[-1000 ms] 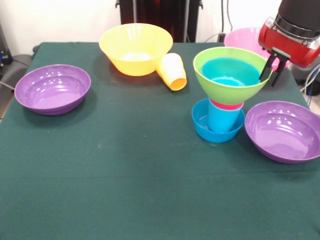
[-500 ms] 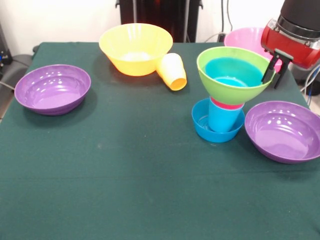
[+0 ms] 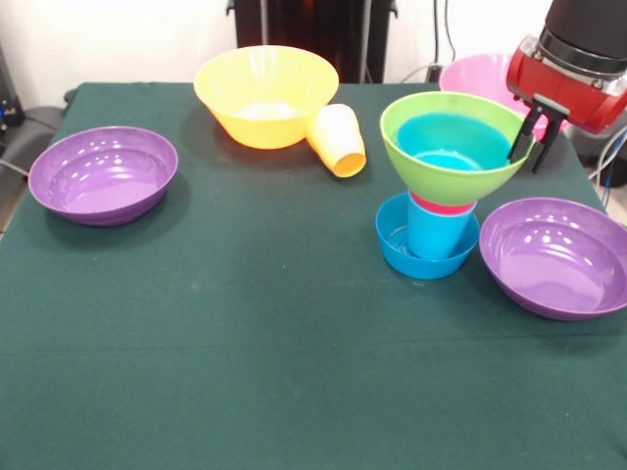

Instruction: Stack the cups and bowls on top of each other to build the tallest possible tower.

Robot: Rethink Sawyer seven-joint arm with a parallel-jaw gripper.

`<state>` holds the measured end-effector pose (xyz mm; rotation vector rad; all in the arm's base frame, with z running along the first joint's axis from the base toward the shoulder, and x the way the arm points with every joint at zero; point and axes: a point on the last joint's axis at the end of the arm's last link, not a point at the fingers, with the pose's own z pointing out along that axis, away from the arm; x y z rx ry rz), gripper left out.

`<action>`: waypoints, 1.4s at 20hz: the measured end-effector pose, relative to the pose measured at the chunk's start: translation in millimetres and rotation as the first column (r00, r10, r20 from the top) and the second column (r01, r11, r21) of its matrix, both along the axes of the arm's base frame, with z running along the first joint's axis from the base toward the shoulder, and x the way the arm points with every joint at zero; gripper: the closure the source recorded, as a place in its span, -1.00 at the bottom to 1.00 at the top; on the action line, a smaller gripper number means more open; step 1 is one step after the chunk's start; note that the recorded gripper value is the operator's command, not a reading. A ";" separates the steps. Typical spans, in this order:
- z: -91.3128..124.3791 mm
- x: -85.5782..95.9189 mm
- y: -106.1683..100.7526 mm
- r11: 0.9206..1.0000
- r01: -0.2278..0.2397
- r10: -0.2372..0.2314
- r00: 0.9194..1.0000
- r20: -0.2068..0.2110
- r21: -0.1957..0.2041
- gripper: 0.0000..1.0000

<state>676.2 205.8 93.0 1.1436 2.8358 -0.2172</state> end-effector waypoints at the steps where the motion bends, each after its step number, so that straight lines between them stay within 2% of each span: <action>1: 0.2 0.0 0.0 1.000 0.001 -0.001 1.000 0.000 0.000 1.00; 28: 0.0 0.7 -1.5 1.000 0.003 -0.003 1.000 0.011 -0.002 1.00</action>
